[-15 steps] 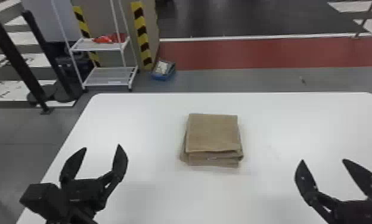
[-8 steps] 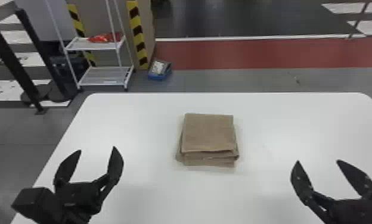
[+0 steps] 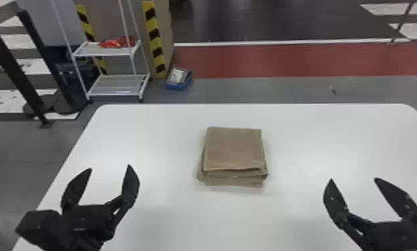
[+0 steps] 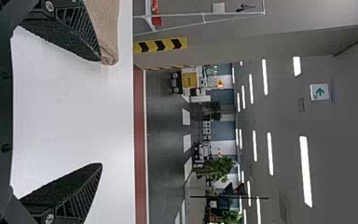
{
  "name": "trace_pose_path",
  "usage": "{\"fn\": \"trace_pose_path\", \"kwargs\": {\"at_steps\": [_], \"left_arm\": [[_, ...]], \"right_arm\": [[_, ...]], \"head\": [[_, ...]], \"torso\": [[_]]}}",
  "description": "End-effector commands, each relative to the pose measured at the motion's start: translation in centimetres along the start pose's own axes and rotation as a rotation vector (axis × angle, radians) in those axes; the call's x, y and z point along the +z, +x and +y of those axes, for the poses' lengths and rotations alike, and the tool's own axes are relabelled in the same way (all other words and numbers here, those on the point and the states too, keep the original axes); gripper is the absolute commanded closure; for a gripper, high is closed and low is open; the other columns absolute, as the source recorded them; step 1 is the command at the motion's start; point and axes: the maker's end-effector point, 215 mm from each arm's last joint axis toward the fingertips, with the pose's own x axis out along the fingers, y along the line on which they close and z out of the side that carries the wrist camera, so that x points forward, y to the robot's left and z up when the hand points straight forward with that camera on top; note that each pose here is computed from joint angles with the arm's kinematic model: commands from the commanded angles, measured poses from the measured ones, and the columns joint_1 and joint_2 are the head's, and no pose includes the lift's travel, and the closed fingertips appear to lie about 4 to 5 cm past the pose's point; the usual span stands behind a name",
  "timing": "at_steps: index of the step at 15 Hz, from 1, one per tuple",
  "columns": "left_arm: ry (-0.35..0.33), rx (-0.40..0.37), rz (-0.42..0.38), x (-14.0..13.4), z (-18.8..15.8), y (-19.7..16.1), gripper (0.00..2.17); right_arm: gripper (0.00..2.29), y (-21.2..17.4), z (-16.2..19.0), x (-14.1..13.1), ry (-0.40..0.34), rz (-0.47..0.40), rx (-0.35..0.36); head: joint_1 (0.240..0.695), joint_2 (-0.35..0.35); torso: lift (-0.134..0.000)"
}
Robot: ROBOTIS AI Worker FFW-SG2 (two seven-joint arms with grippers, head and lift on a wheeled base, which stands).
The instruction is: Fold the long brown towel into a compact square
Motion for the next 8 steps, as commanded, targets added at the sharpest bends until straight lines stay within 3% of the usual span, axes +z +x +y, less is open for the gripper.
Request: {"fn": "trace_pose_path", "kwargs": {"at_steps": [1,8], "left_arm": [[0.003,0.0,0.002,-0.08,0.0,-0.01,0.07],[0.003,0.0,0.002,-0.08,0.0,-0.01,0.07]], "right_arm": [[0.08,0.03,0.17,0.04,0.0,0.0,0.003],[0.08,0.18,0.78,-0.01,-0.006,0.0,0.012]], "head": [[0.695,0.08],[0.695,0.09]], "torso": [[-0.123],[-0.123]]}}
